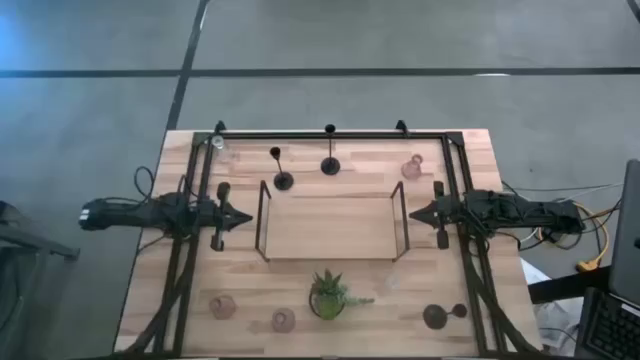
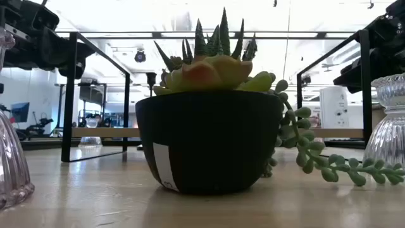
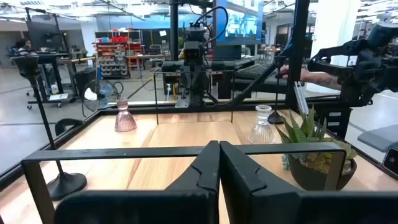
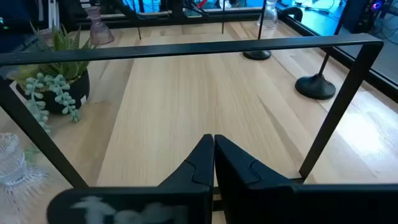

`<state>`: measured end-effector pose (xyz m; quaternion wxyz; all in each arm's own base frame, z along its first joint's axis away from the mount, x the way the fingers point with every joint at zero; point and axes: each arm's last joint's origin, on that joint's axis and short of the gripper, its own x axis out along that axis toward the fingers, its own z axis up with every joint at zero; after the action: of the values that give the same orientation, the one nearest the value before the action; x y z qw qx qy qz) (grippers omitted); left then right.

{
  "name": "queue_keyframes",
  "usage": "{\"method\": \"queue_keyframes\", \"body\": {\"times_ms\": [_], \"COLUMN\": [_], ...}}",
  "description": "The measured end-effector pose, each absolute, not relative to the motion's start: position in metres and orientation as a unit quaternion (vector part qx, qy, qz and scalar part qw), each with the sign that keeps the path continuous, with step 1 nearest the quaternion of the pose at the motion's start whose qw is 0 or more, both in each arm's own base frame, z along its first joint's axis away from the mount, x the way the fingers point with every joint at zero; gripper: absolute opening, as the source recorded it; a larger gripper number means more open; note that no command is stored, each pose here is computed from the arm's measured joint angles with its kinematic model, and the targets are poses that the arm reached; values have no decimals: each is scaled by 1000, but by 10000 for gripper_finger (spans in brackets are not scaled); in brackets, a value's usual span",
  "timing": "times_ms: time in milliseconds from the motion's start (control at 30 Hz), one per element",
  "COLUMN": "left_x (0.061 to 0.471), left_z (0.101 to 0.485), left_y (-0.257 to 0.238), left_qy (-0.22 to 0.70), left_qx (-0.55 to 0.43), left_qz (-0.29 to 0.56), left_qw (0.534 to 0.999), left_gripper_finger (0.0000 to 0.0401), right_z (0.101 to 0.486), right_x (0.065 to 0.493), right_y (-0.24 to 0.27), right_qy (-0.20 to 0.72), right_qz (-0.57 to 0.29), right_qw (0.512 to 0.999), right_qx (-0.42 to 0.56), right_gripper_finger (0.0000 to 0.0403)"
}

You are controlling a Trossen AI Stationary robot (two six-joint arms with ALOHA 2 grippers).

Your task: Pick & Place candle stick holders

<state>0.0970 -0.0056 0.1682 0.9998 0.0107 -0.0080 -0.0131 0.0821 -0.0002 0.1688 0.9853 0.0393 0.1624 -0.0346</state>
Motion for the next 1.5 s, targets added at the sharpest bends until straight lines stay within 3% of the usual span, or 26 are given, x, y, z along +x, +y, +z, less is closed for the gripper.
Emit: {"method": "queue_keyframes", "body": {"times_ms": [1500], "left_x": [97], "left_z": [168], "left_y": [-6], "left_qy": [-8], "left_qx": [11], "left_qz": [-13], "left_qw": [1000], "left_gripper_finger": [14], "right_z": [170], "right_x": [83], "right_y": [0], "right_qy": [156], "right_qz": [-34], "right_qw": [987], "right_qx": [33], "right_gripper_finger": [8]}}
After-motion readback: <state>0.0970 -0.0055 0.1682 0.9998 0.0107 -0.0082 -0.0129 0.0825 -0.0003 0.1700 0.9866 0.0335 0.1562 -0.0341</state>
